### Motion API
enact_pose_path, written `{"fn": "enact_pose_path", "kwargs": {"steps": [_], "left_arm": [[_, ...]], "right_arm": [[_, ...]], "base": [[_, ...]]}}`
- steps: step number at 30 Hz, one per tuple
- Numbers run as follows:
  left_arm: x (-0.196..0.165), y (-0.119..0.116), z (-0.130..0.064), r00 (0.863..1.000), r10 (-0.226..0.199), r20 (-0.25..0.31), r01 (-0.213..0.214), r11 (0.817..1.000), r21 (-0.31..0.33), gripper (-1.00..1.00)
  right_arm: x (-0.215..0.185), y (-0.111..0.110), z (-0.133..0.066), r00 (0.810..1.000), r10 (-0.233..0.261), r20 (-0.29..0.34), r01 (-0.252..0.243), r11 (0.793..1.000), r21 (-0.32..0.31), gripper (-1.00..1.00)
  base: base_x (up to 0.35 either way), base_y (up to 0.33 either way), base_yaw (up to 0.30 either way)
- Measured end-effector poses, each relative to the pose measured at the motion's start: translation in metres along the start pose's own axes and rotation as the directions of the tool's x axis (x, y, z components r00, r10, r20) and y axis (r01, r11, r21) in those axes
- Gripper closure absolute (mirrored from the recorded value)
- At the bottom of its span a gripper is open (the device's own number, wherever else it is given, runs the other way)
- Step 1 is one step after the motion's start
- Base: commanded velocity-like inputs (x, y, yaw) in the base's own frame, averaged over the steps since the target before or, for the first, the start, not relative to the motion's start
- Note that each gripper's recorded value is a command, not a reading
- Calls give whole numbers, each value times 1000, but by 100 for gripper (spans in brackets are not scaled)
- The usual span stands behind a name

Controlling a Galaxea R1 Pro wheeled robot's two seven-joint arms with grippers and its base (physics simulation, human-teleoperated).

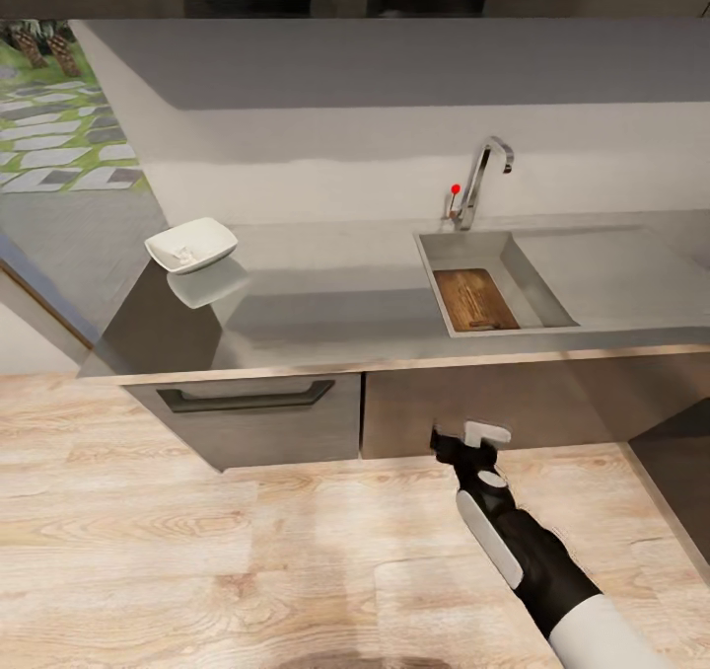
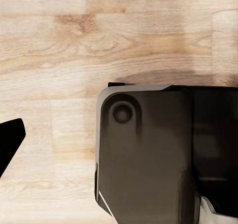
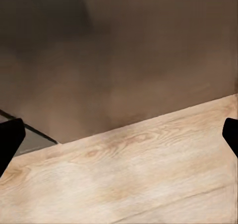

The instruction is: In the kitchen, take the Vidalia onion out of the sink, dice it on the chopping board with the paring knife, put the diced onion into the bowl on the countertop, then place both the paring knife and the chopping board into the sink.

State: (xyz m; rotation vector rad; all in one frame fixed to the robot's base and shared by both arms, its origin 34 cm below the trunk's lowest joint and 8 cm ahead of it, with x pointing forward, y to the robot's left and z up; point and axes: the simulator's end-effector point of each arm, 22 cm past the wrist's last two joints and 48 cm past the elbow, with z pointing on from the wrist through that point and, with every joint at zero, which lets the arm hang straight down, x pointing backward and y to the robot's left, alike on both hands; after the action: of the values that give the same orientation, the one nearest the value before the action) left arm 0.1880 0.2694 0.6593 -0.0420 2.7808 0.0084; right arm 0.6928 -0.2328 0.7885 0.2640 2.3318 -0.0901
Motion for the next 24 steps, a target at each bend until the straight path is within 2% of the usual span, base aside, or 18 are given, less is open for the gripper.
{"fn": "enact_pose_path", "kwargs": {"steps": [5,8,11,15,19,20,21,23,24], "left_arm": [[0,0,0,1000,0,-1,0,1000,0,-100],[1,0,0,1000,0,-1,0,1000,-1,-100],[1,2,0,1000,0,-1,0,1000,-4,-100],[0,6,0,1000,0,-1,0,1000,-13,-100],[0,9,0,1000,2,-2,-2,1000,-17,-100],[1,11,0,1000,3,-4,-3,1000,-21,-100],[0,12,0,1000,4,-3,-4,1000,-23,-100],[0,14,0,1000,4,-2,-4,1000,-25,-100],[-2,30,0,1000,-1,0,1,999,-53,-100]], "right_arm": [[66,-22,11,997,-36,-64,37,999,11,-100],[130,-42,16,992,-55,-114,53,998,-20,-100],[188,-66,9,985,-78,-152,70,996,-55,-100],[258,-95,-18,972,-111,-206,98,993,-69,-100],[297,-98,-43,962,-124,-245,110,992,-69,-100],[327,-102,-67,953,-130,-273,115,991,-72,-100],[338,-105,-77,949,-128,-289,113,991,-68,-100],[342,-106,-81,947,-129,-293,114,991,-69,-100],[345,-106,-83,946,-129,-298,114,991,-69,-100]], "base": [[0,0,0],[0,0,0],[0,0,0],[0,0,0],[0,0,0],[0,0,0],[0,0,0],[0,0,0],[0,0,0]]}}
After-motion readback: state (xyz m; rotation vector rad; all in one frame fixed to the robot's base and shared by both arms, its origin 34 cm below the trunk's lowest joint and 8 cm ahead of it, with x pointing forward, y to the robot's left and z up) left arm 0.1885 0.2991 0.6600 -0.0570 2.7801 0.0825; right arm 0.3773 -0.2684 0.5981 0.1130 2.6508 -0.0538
